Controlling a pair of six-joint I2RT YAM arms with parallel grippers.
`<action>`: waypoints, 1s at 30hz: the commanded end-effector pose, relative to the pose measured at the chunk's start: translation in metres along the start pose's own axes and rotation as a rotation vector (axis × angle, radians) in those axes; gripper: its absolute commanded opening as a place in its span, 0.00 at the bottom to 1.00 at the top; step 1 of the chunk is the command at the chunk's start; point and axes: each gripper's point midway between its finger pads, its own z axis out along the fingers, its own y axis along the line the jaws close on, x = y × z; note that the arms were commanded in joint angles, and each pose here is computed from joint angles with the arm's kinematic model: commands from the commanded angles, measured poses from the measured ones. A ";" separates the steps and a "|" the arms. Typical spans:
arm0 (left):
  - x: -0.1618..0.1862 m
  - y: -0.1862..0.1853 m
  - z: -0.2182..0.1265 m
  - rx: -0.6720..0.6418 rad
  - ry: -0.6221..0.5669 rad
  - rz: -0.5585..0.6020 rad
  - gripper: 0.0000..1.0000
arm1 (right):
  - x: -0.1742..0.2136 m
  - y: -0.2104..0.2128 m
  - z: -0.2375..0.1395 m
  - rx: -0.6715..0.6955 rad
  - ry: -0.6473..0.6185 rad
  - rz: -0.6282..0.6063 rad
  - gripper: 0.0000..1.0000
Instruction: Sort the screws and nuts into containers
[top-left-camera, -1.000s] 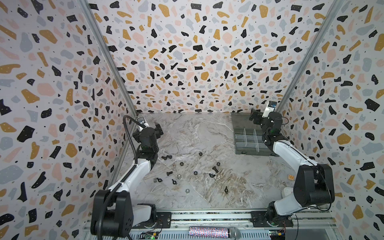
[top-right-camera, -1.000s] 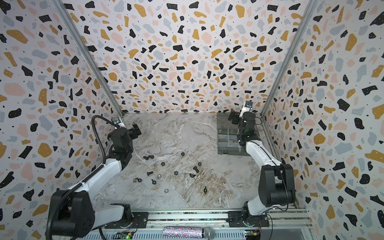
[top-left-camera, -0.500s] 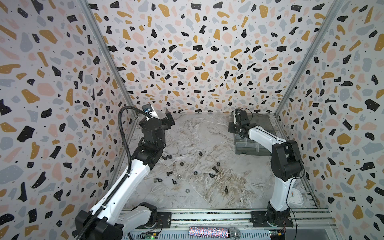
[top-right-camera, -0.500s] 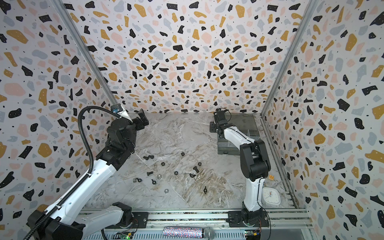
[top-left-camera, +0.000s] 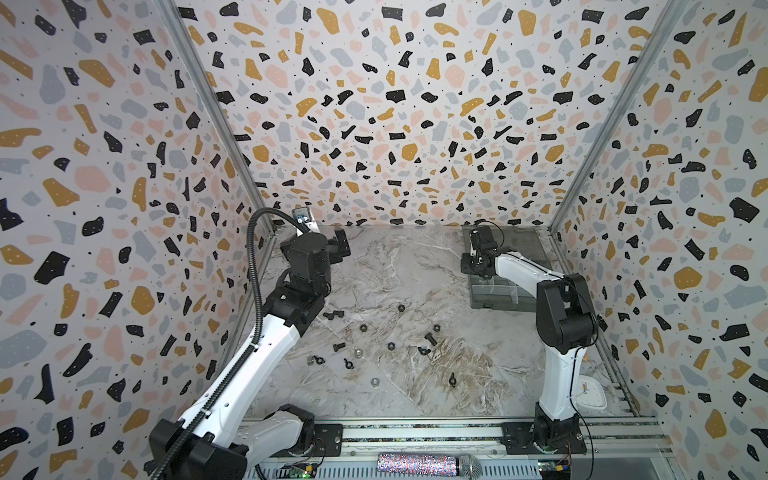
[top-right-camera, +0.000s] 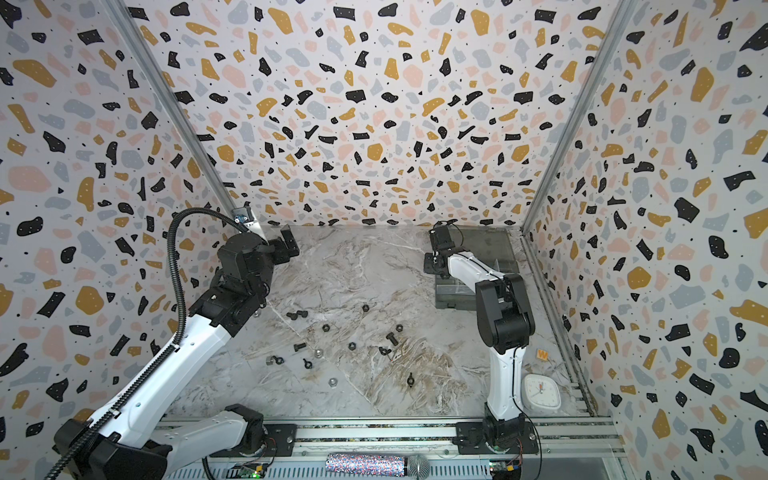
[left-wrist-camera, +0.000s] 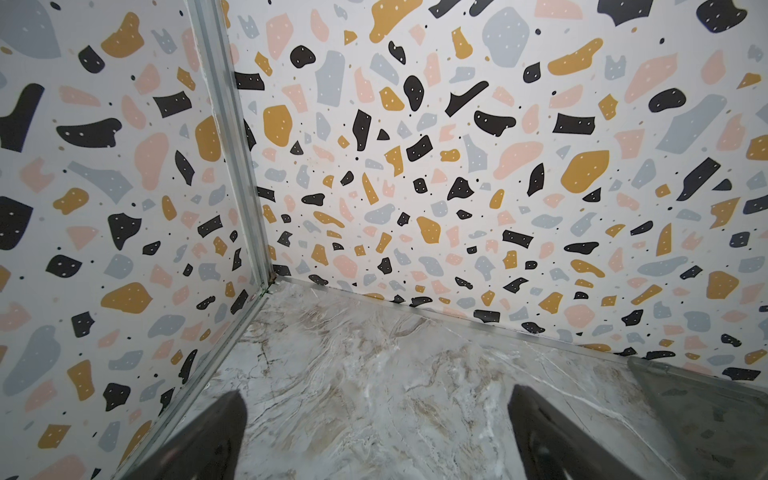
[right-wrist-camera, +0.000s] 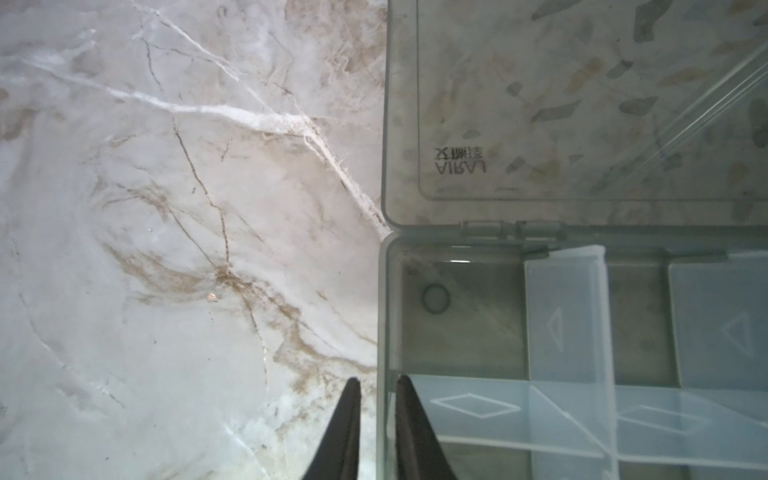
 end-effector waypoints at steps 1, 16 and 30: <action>0.000 0.001 -0.002 -0.004 0.010 0.027 1.00 | 0.032 0.000 0.007 0.004 0.125 0.012 0.18; 0.005 0.003 -0.003 -0.006 0.020 0.042 1.00 | 0.046 -0.002 -0.020 0.035 0.133 -0.033 0.24; 0.004 -0.003 0.001 0.015 0.009 0.031 1.00 | 0.032 -0.006 -0.054 0.070 0.069 -0.097 0.31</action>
